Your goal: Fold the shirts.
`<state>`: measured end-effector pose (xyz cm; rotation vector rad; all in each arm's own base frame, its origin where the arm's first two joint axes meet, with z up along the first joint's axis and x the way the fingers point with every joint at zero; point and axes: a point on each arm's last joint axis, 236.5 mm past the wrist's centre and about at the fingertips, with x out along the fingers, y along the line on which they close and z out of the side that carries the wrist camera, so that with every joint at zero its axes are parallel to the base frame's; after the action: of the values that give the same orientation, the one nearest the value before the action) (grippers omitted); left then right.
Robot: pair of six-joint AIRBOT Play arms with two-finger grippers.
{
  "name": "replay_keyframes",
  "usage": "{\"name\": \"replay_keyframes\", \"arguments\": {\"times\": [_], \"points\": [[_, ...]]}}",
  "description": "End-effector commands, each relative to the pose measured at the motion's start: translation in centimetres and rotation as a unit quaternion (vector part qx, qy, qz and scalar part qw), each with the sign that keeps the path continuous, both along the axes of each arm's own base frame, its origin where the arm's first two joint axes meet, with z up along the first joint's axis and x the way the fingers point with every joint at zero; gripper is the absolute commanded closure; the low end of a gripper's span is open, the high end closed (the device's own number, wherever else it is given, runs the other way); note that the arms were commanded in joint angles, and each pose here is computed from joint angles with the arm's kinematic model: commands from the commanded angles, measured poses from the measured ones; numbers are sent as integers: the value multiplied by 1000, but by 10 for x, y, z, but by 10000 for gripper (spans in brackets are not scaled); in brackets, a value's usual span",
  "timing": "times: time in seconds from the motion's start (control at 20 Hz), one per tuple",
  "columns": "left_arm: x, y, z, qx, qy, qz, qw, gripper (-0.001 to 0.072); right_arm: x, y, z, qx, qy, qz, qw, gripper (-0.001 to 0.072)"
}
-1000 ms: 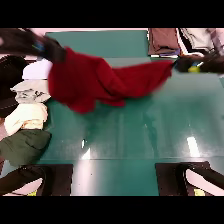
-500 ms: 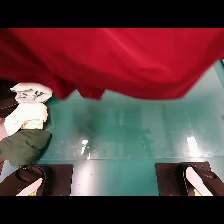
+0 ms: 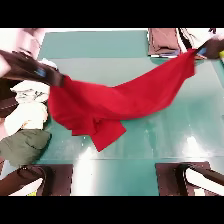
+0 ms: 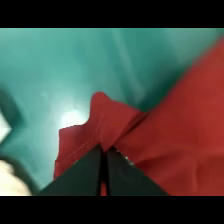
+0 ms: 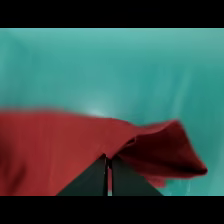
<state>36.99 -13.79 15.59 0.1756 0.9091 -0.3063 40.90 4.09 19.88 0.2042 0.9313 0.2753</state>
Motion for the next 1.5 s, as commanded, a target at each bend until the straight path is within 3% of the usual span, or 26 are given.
{"name": "replay_keyframes", "arguments": {"times": [0.0,0.05,0.1,0.15,0.2,0.25,0.45,0.75,1.0,1.25,1.3,1.4,1.45], "points": [[40,12,-92,-9,29,53,998,683,29,0,-108,-20,112,-12,993,694],[54,24,-99,-16,28,78,996,682,41,0,-118,-15,114,-15,993,695],[64,38,-103,-21,30,101,994,680,55,1,-123,-8,110,-17,994,643],[71,51,-101,-27,29,119,992,538,66,2,-122,3,105,-20,994,369],[76,64,-96,-34,27,137,990,302,76,2,-116,21,100,-21,995,240],[77,80,-89,-35,30,155,987,264,81,4,-107,40,96,-18,994,240],[44,132,-101,-27,117,198,973,264,60,6,-95,58,111,15,992,265],[2,108,-180,-109,210,192,952,263,22,13,-129,60,134,10,989,265],[-8,89,-227,-162,227,220,935,264,3,15,-154,65,170,9,983,265],[-4,56,-244,-164,233,197,938,266,3,14,-151,64,165,7,984,265],[-2,54,-243,-165,231,194,939,349,2,12,-150,65,167,5,984,265],[3,56,-232,-169,228,194,939,671,-3,1,-152,67,178,-4,982,265],[8,58,-223,-170,221,192,941,683,-7,-8,-156,67,187,-12,980,265]]}}
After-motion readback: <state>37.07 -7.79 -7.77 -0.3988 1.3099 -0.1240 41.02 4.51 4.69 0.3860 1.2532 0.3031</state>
